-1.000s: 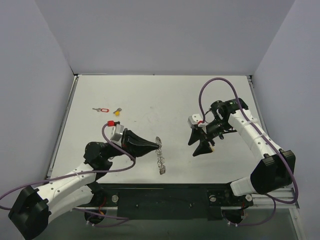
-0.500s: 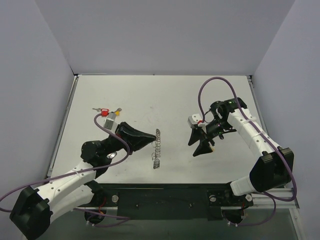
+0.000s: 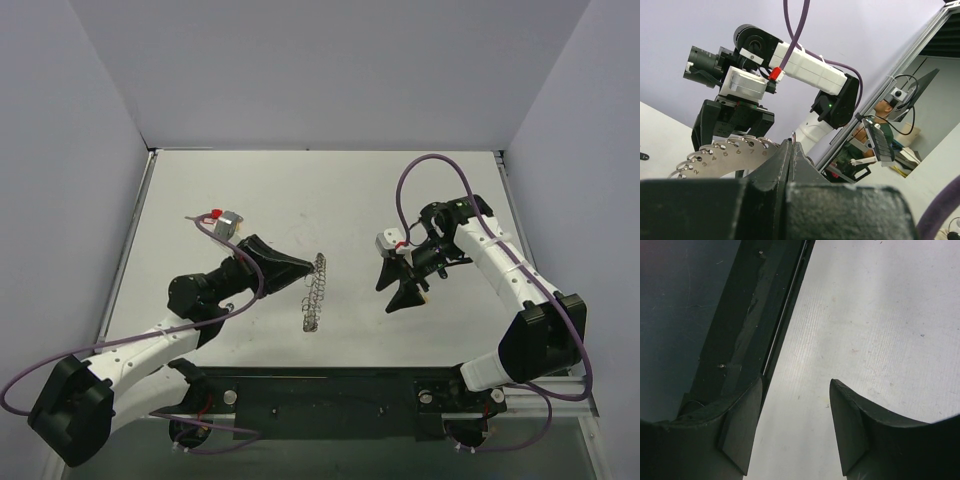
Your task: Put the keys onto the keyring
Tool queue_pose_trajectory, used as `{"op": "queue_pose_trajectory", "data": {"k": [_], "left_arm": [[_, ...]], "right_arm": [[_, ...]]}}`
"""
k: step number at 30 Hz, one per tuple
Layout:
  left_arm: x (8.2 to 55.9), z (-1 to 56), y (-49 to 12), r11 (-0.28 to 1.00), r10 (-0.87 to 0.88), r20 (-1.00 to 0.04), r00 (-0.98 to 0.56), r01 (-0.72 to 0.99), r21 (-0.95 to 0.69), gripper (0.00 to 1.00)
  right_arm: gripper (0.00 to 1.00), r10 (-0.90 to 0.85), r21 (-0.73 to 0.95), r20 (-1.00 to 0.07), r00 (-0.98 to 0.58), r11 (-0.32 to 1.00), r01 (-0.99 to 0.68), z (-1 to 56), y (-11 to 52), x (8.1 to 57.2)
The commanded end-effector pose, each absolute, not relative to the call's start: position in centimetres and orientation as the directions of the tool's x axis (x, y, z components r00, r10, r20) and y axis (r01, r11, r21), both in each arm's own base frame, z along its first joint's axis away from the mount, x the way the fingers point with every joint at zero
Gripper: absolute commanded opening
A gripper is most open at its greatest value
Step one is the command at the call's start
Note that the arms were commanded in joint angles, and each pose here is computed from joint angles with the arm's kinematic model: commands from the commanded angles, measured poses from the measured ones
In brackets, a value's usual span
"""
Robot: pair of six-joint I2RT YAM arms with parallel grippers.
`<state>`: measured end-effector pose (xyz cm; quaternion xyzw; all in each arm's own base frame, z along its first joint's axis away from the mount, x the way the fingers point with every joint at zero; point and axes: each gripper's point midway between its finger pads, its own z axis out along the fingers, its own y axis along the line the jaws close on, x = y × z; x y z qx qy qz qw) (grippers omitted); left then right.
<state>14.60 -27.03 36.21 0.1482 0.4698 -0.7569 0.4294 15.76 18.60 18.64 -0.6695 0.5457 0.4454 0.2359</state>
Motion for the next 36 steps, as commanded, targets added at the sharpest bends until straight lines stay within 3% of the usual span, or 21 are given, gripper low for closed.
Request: {"op": "queue_pose_trajectory", "data": {"k": [1, 8, 10, 13, 18, 21, 22, 23, 24, 27, 31, 36], "left_arm": [[11.2, 42.3, -24.6, -0.311, -0.617, -0.634, -0.466, 0.885, -0.348, 0.0], [10.9, 41.5, -24.9, -0.293, -0.589, -0.683, -0.431, 0.902, -0.316, 0.0], [10.9, 40.1, -25.5, -0.236, -0.549, -0.756, -0.356, 0.934, -0.269, 0.0], [13.3, 36.2, -27.1, -0.011, -0.378, -0.906, -0.189, 0.98, -0.2, 0.0], [16.9, 30.9, -25.5, 0.3, -0.11, -0.992, -0.069, 0.949, -0.099, 0.0], [16.9, 30.4, -24.7, 0.329, -0.063, -0.998, -0.021, 0.943, -0.041, 0.0], [16.9, 30.0, -24.6, 0.335, -0.05, -0.999, -0.021, 0.942, -0.036, 0.0], [16.7, 29.7, -24.4, 0.334, -0.048, -0.999, -0.018, 0.942, -0.032, 0.0], [16.6, 29.2, -24.3, 0.336, -0.038, -0.999, -0.016, 0.942, -0.028, 0.0], [16.3, 28.8, -24.0, 0.337, -0.028, -0.999, 0.018, 0.942, 0.007, 0.0], [16.0, 28.0, -23.7, 0.332, -0.008, -0.998, 0.057, 0.942, 0.051, 0.0], [15.9, 27.3, -23.0, 0.356, -0.004, -0.995, 0.1, 0.93, 0.092, 0.0]], "right_arm": [[0.52, -0.486, 0.22, -0.872, -0.049, -0.299, -0.929, 19.7, 18.7, 14.6], [0.52, -0.492, 0.226, -0.869, -0.054, -0.298, -0.927, 19.5, 18.6, 14.6], [0.52, -0.493, 0.235, -0.868, -0.067, -0.287, -0.929, 19.7, 18.4, 14.7], [0.51, -0.492, 0.268, -0.859, -0.14, -0.2, -0.942, 20.3, 17.6, 16.0], [0.43, -0.501, 0.396, -0.766, -0.403, 0.126, -0.91, 21.4, 13.4, 20.0], [0.41, -0.451, 0.428, -0.721, -0.526, 0.308, -0.85, 19.9, 10.6, 22.0], [0.41, -0.403, 0.482, -0.66, -0.634, 0.42, -0.769, 19.4, 9.5, 22.4], [0.41, -0.42, 0.41, -0.657, -0.627, 0.499, -0.764, 17.9, 8.1, 23.7], [0.41, -0.354, 0.439, -0.598, -0.719, 0.606, -0.663, 17.3, 7.2, 24.2], [0.45, -0.251, 0.217, -0.59, -0.767, 0.866, -0.45, 14.6, 2.5, 28.2], [0.45, -0.106, 0.203, -0.549, -0.829, 0.945, -0.256, 13.6, 0.2, 30.5], [0.44, -0.116, 0.203, -0.448, -0.887, 0.952, -0.227, 11.2, -1.0, 32.4]]}}
